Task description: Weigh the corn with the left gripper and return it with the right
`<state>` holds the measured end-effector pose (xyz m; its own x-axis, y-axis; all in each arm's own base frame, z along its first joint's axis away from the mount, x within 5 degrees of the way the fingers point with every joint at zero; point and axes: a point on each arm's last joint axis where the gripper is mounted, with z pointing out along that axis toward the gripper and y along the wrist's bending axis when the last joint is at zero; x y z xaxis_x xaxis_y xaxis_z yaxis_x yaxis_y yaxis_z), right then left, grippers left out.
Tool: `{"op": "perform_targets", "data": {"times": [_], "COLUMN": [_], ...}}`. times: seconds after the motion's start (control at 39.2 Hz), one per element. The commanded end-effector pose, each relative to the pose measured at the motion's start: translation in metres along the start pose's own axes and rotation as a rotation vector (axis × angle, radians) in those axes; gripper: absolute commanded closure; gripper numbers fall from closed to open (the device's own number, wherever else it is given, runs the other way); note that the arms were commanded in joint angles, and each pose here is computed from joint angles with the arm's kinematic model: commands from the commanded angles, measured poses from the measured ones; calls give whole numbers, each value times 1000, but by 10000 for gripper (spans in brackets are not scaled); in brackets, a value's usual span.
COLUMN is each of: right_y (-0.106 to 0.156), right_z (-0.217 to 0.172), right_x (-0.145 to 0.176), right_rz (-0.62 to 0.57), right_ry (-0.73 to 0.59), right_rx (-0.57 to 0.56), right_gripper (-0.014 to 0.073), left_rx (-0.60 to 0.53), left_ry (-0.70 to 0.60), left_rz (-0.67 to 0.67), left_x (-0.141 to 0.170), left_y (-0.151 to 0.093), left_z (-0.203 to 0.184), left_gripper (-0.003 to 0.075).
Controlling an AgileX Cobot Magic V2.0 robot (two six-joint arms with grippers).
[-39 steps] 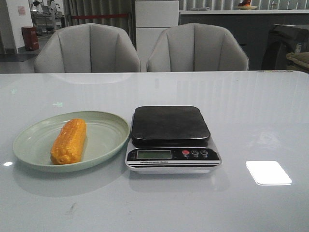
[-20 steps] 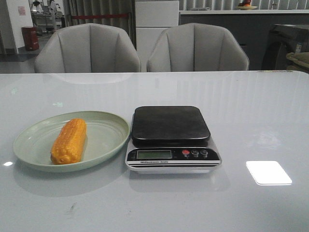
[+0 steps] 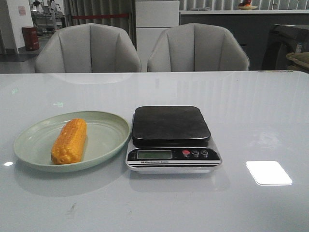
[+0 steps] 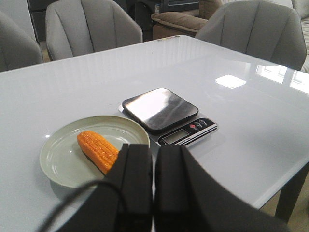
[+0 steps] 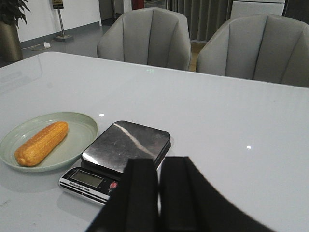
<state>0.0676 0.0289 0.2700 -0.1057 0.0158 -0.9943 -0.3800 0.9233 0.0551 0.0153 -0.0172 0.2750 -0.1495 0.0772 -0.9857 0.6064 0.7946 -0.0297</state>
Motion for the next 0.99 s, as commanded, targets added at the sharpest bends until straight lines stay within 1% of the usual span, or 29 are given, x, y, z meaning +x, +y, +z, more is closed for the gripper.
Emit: {"op": "perform_targets", "data": {"times": [0.0, 0.15, 0.25, 0.41, 0.54, 0.61, 0.66, 0.76, 0.97], "right_y": [-1, -1, -1, -1, -1, -1, -1, -1, -1], "right_z": [-1, -1, -1, -1, -1, -1, -1, -1, -1], "right_x": [-16, -16, -16, -16, -16, -16, -16, -16, -16], "right_rz": [-9, -9, -9, -9, -9, -9, -9, -9, -9], "right_ry": [-101, -101, -101, -101, -101, -101, -101, -101, -101], "right_rx": [12, 12, 12, 12, 12, 12, 12, 12, 12], "right_gripper": [416, 416, 416, 416, 416, 416, 416, 416, 416], "left_rx": [-36, -188, -300, -445, -537, -575, -597, -622, -626], "left_ry": [-135, -251, -283, -296, -305, -298, -269, -272, -270], "left_rz": [4, 15, 32, 50, 52, 49, 41, 44, 43], "left_x": [-11, -7, 4, 28, 48, 60, 64, 64, 64], "left_y": [1, 8, 15, 25, 33, 36, 37, 38, 39], "left_z": [-4, 5, 13, 25, 31, 34, 35, 34, 34], "left_gripper": [596, 596, 596, 596, 596, 596, 596, 596, 596]}}
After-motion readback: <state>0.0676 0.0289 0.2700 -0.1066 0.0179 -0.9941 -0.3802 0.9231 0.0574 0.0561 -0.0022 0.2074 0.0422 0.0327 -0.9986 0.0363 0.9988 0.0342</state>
